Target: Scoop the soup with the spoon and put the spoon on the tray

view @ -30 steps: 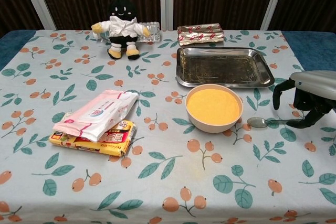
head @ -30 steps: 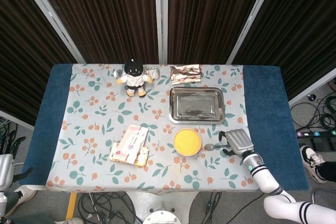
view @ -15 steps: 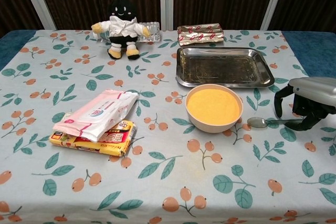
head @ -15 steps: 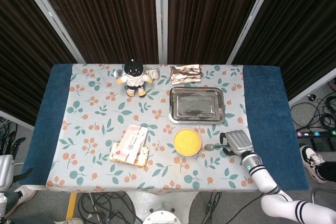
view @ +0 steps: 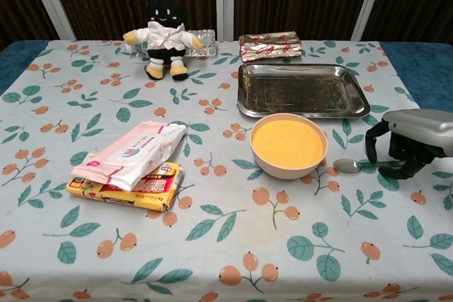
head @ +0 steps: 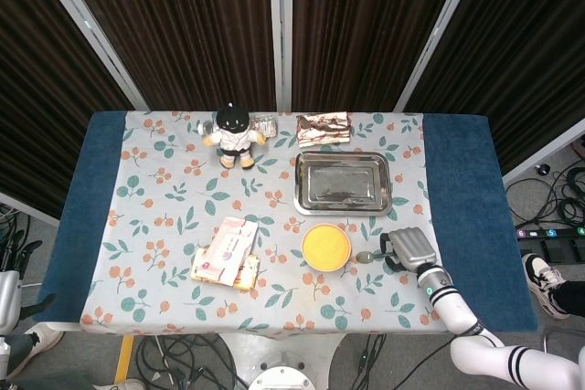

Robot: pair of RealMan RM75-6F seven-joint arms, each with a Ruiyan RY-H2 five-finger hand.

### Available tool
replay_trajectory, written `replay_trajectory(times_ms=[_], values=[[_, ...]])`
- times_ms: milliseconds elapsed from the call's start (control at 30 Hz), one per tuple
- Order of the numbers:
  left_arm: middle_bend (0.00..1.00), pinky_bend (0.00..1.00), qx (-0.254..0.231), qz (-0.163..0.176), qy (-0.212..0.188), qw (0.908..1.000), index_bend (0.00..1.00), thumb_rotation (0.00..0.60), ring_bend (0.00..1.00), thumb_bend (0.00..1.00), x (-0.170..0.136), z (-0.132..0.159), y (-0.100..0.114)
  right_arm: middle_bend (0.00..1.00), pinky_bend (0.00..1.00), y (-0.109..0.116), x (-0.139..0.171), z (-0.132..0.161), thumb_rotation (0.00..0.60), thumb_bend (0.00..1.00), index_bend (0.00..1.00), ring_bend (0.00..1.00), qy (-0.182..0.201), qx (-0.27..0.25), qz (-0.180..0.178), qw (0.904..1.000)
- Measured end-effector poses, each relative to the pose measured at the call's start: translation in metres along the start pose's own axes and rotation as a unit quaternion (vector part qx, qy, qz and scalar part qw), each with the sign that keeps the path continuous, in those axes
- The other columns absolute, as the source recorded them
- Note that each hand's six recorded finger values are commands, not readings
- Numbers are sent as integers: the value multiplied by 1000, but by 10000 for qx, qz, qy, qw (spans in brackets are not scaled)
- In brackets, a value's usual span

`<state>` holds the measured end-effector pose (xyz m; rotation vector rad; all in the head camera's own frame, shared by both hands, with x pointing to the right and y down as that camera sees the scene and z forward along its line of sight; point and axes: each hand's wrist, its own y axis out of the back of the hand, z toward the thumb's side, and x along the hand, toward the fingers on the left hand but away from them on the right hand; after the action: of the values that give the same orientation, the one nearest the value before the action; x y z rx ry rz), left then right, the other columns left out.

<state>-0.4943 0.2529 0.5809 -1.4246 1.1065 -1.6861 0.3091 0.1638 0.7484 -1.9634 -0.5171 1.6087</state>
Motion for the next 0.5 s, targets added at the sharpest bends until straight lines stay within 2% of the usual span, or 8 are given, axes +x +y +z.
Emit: replay_trajectory(times_ms=[300,500], values=[[122,114,-6,6,13,10000,236,600,102,66,0,-1,1,998,1000,3,1,-1,600,351,562,1000,9,65,-38,10000],[122,114,-4,40,-2,10000,236,600,103,65,-1,-2,2,999,1000,24,5,-1,600,361,581,1000,93,346,-233,9991]])
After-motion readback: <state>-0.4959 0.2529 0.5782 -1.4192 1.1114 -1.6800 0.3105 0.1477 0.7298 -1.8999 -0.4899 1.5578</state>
